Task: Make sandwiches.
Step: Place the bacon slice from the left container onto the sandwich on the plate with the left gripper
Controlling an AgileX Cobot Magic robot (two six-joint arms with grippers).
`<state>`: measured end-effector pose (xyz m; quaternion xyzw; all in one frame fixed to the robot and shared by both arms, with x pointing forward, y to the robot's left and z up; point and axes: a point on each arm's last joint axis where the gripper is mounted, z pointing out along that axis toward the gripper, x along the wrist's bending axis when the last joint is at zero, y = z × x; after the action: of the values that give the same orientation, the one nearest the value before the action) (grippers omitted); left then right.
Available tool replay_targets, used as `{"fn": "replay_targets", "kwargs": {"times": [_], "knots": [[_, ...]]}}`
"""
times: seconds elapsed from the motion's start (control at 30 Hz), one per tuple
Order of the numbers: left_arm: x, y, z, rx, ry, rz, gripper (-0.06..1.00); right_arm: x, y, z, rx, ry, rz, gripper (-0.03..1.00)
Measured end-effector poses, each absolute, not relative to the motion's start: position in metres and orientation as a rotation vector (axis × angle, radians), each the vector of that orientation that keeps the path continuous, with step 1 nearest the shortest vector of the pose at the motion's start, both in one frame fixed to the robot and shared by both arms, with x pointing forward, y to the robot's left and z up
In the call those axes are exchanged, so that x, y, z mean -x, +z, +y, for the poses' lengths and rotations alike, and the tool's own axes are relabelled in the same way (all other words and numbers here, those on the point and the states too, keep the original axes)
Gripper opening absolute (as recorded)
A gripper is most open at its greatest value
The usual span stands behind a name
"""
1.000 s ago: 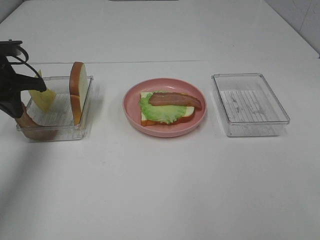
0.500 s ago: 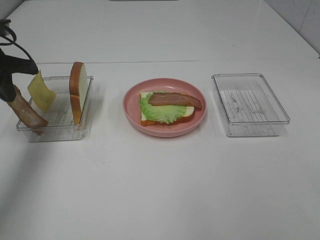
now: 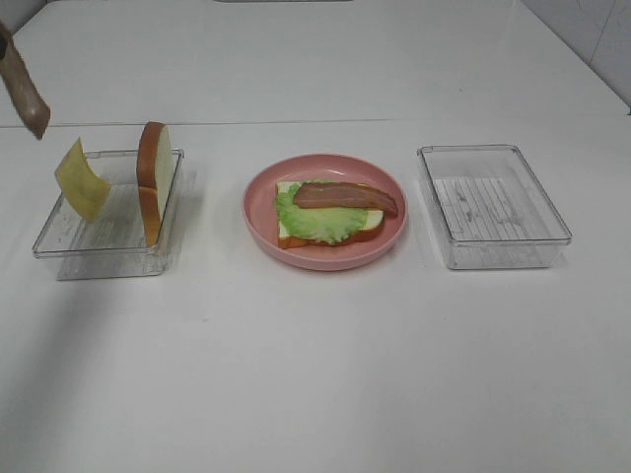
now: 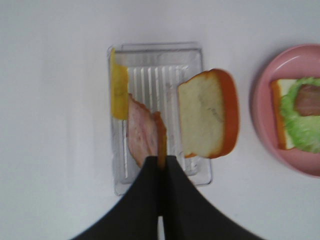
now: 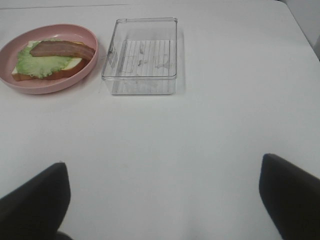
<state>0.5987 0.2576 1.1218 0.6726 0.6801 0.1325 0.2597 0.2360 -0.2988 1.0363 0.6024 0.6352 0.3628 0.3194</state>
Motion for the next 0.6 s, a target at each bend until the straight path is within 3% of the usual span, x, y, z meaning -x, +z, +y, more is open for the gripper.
{"fn": "replay_targets", "kwargs": {"times": [0.03, 0.13, 0.2, 0.3, 0.4, 0.47, 0.6], "knots": [[-0.599, 1.141, 0.245, -1.820, 0.371, 1.773, 0.00, -0.236, 1.036, -0.299, -1.584, 0.954, 1.670, 0.96], [-0.599, 1.149, 0.239, -1.817, 0.377, 1.742, 0.00, -0.236, 1.036, -0.299, -1.584, 0.954, 1.670, 0.96], [-0.601, 1.184, 0.211, -1.782, 0.388, 1.594, 0.00, -0.236, 1.036, -0.299, -1.584, 0.954, 1.670, 0.96], [-0.607, 1.193, 0.189, -1.770, 0.338, 1.520, 0.00, -0.236, 1.036, -0.299, -1.584, 0.954, 1.670, 0.96], [-0.609, 1.195, 0.182, -1.766, 0.321, 1.498, 0.00, -0.236, 1.036, -0.299, -1.584, 0.954, 1.670, 0.96], [-0.624, 1.181, 0.149, -1.790, 0.218, 1.451, 0.00, -0.236, 1.036, -0.299, -1.584, 0.954, 1.670, 0.96], [-0.635, 1.161, 0.125, -1.831, 0.148, 1.439, 0.00, -0.236, 1.036, -0.299, -1.584, 0.954, 1.670, 0.96]]}}
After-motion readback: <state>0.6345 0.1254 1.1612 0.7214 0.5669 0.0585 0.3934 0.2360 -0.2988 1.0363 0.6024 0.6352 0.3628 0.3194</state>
